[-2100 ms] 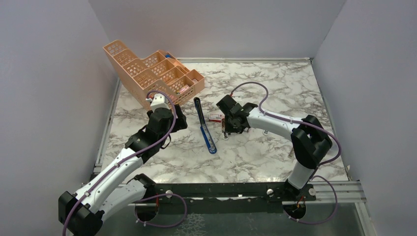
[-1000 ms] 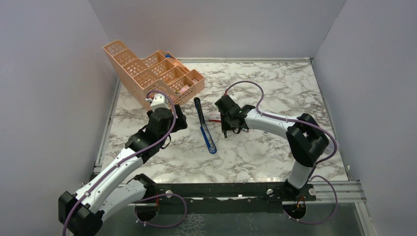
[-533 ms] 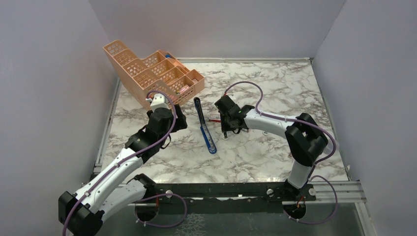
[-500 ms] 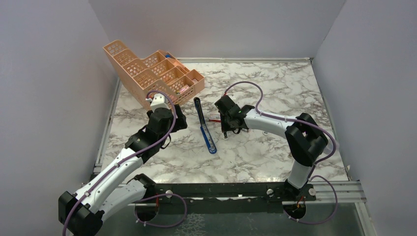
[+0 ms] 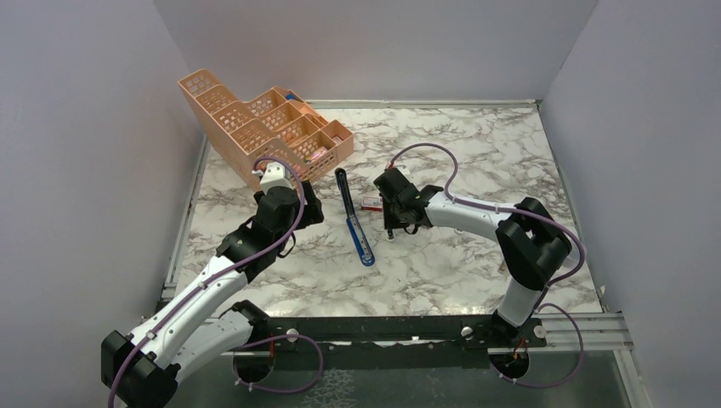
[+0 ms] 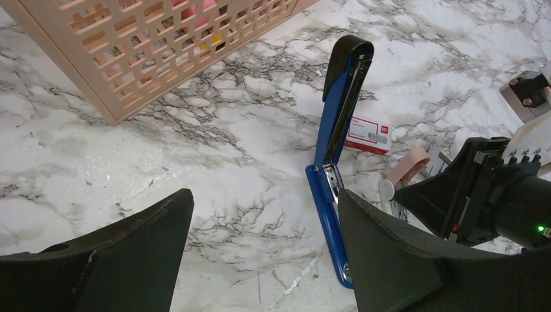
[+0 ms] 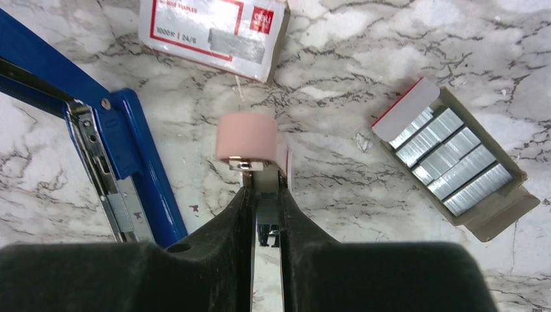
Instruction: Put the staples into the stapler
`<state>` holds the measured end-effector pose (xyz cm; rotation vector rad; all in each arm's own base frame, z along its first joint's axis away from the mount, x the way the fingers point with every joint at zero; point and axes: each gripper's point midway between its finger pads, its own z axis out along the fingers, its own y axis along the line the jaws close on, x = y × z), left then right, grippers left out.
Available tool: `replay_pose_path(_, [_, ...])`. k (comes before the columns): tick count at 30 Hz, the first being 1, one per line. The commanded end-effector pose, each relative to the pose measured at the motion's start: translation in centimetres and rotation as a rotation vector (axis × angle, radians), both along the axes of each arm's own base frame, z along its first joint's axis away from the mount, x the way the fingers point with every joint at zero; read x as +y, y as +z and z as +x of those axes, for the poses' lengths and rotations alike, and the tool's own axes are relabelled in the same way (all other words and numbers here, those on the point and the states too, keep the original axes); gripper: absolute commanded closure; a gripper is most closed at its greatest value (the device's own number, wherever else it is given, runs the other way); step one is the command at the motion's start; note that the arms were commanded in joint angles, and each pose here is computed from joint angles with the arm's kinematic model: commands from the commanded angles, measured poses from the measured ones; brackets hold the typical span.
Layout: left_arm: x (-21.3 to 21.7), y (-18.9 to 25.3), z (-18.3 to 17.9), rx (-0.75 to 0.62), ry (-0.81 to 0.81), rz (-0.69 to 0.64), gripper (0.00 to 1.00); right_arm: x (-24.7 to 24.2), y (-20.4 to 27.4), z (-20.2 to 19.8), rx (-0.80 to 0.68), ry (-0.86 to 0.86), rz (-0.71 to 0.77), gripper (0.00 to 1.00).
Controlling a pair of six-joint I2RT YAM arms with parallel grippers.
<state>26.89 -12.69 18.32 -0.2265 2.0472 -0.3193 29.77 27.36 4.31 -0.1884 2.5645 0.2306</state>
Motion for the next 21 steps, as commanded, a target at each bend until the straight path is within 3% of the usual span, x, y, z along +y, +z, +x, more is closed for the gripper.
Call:
replay_pose_path(1, [0.5,-0.2,0.1,-0.003,0.027,0.0,0.17,-0.9,-1.0,-1.6,0.039,0.023,-0.024,0.8])
replay_pose_path(21, [0.5,-0.3,0.0,-0.002,0.025,0.0,0.17,-0.7,-0.9,-2.9,0.056,0.062,-0.011,0.79])
